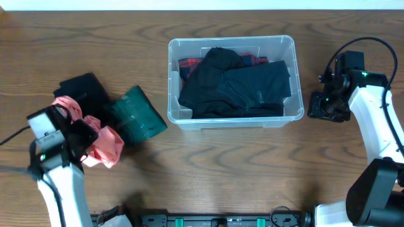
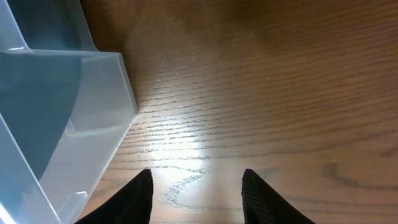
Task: Pack container
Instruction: 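Grasp the pink shirt with the left gripper and lift it, then carry the pink shirt into the bin's left side and release it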
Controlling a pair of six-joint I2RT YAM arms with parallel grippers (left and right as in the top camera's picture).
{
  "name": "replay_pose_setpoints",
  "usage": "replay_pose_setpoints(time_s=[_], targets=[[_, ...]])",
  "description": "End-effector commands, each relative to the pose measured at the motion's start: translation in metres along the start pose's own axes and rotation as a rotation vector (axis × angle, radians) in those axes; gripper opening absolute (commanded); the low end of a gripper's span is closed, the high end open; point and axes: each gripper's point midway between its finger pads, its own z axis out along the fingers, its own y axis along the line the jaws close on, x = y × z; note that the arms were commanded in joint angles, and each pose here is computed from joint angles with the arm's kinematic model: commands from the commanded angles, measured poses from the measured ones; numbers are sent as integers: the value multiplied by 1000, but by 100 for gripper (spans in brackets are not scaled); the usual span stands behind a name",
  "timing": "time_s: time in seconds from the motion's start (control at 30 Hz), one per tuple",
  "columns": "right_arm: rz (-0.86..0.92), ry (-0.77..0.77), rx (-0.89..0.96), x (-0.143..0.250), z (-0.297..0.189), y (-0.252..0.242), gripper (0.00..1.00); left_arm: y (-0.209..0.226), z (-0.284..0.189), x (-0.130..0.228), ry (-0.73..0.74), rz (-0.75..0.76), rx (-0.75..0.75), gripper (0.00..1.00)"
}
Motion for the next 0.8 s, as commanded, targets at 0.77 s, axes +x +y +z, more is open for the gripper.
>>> replay_pose_setpoints(time_s=[0.77], targets=[[61, -178, -2, -9, -48, -6, 43, -266, -100, 46, -17, 633, 547, 6]])
